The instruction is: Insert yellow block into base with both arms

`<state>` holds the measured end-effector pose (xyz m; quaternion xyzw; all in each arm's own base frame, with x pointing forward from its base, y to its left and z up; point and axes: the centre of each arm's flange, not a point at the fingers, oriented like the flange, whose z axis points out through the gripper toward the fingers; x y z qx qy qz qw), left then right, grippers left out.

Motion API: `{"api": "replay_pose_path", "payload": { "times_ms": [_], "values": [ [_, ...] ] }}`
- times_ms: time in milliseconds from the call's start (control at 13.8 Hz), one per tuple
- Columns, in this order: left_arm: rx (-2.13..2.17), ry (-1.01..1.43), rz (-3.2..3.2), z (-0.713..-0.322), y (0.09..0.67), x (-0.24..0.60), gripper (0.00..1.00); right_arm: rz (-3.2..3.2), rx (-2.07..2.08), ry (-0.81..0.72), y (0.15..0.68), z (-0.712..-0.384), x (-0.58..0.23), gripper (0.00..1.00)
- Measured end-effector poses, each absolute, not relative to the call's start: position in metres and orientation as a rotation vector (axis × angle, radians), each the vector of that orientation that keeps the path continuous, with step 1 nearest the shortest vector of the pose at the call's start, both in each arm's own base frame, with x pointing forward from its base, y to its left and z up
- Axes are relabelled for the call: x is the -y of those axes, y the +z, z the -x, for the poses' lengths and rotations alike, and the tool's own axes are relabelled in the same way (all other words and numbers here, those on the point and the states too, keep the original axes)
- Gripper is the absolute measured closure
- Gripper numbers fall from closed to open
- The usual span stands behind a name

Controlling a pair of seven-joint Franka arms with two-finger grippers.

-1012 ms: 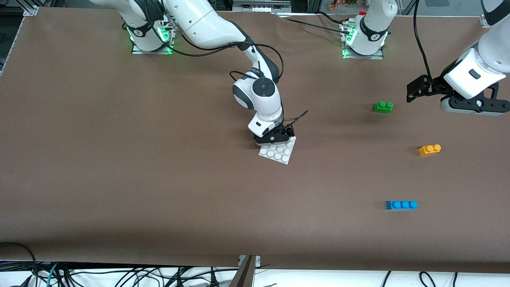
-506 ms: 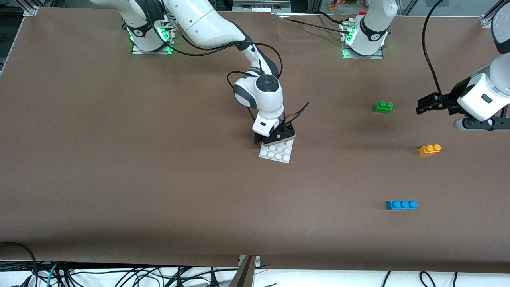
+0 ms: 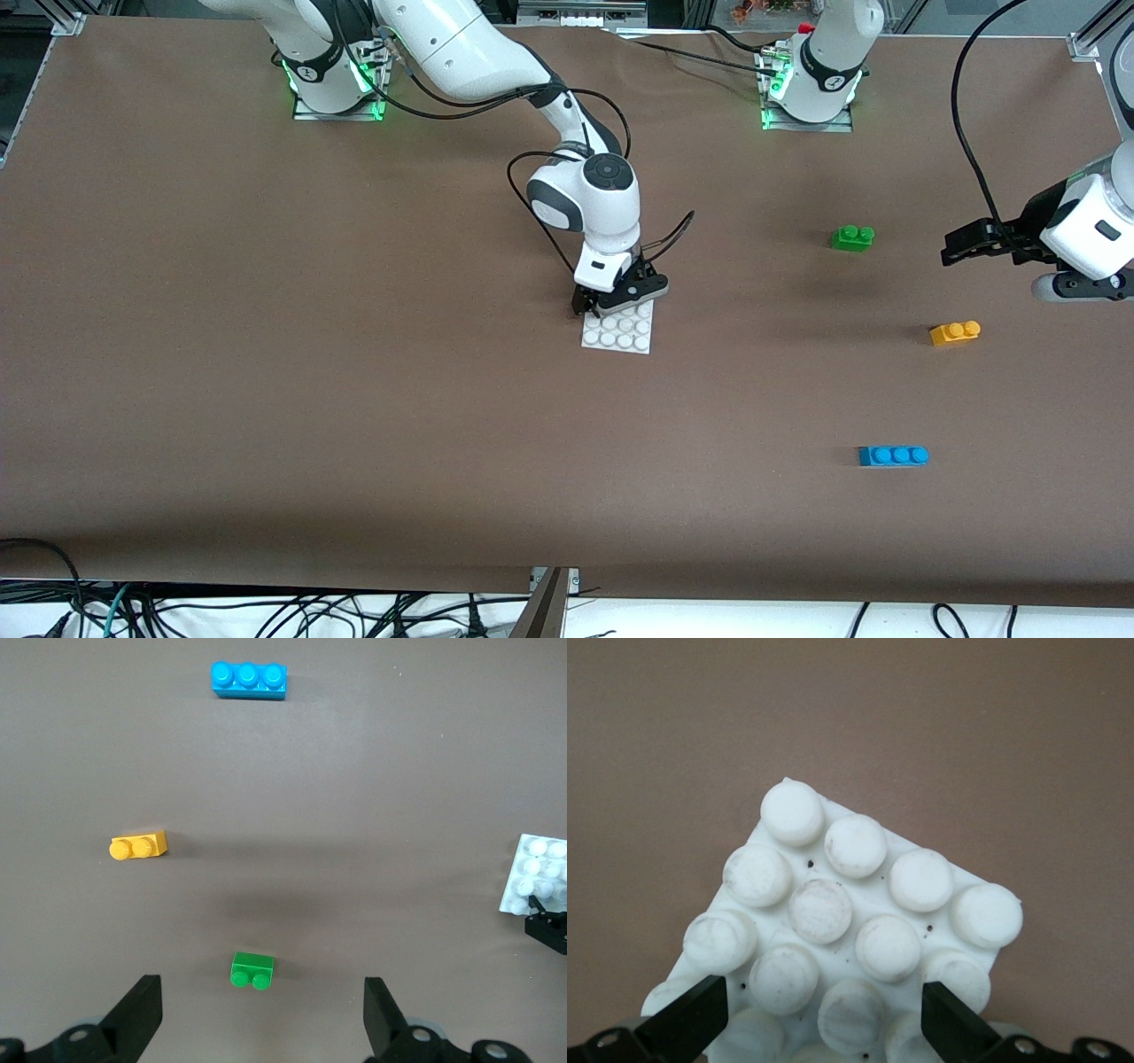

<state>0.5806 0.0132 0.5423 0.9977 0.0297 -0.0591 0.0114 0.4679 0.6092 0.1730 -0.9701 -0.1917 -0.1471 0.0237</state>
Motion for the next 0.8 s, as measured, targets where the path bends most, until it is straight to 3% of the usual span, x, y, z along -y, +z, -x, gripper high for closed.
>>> {"api": "replay_pose_path", "payload": {
  "times_ms": [506, 795],
  "values": [
    [-0.103, -0.189, -3.111, -0.581, 0.540, -0.017, 0.00, 2.997, 0.635, -0.462, 0.174, -0.465, -0.612, 0.00],
    [-0.114, -0.195, -3.110, -0.582, 0.538, -0.021, 0.00, 3.014, 0.642, -0.490, 0.200, -0.482, -0.608, 0.00]
  ]
}}
